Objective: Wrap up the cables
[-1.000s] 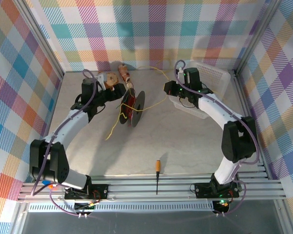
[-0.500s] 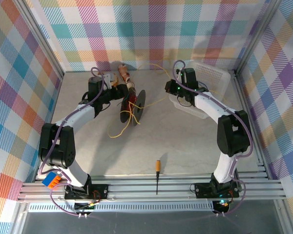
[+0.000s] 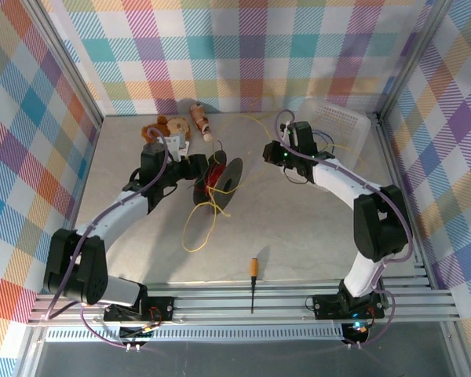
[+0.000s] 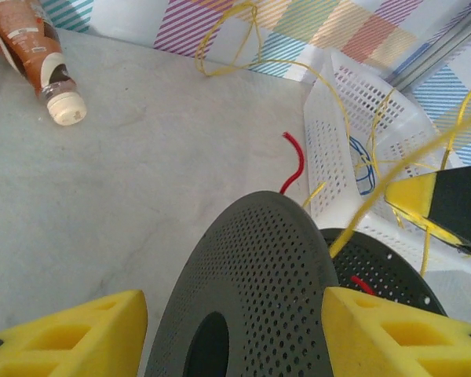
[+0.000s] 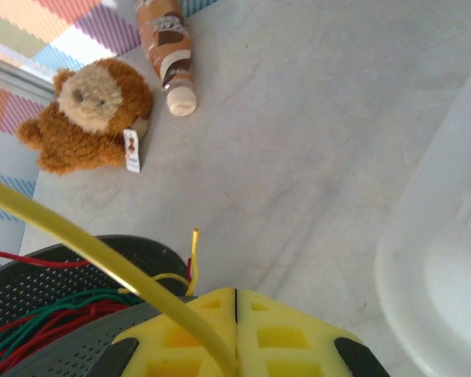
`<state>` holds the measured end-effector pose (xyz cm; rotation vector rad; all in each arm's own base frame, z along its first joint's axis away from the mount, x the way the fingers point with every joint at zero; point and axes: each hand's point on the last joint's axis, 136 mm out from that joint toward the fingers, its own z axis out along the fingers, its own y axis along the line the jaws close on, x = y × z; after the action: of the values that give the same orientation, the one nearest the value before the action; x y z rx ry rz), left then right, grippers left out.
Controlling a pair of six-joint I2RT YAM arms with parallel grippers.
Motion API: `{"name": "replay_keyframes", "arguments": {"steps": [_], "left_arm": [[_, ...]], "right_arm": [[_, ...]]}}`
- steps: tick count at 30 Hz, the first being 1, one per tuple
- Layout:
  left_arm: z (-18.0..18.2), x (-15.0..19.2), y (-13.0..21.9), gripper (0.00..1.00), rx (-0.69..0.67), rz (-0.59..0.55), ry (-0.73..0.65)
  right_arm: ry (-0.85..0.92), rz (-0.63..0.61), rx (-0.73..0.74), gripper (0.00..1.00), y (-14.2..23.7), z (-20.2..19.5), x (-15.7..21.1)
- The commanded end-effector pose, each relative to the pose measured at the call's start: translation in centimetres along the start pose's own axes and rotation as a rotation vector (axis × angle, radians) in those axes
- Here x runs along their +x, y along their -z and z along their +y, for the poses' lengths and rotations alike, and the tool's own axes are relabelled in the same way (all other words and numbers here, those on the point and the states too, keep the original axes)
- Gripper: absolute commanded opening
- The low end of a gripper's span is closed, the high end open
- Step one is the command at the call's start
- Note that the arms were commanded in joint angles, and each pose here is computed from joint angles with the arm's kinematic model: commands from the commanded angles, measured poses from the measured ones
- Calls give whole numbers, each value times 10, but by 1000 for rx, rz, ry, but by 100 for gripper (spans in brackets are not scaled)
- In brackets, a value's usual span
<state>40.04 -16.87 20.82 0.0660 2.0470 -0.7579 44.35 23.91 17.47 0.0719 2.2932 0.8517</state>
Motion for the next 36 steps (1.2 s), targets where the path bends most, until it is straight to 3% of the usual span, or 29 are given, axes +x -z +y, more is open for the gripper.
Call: {"name": "replay_keyframes", "arguments": {"steps": [1, 12, 18, 26, 33, 36], "left_arm": [[12, 26, 17, 64, -75, 47, 20], [-1, 16, 49, 82, -71, -5, 11], [-11, 15, 56, 100, 0, -69, -21], [-11, 21, 42, 99, 27, -29, -45], [-6, 24, 37, 83, -1, 12, -82], [-6, 23, 34, 81, -1, 24, -99]], "right_arm": [[70, -26, -55, 0, 20, 27, 3], [140, -57, 44, 0, 34, 24, 22], [118, -65, 48, 0, 35, 23, 24], [89, -50, 35, 0, 32, 24, 27], [75, -19, -19, 0, 26, 35, 30], [72, -5, -33, 0, 23, 37, 33]]}}
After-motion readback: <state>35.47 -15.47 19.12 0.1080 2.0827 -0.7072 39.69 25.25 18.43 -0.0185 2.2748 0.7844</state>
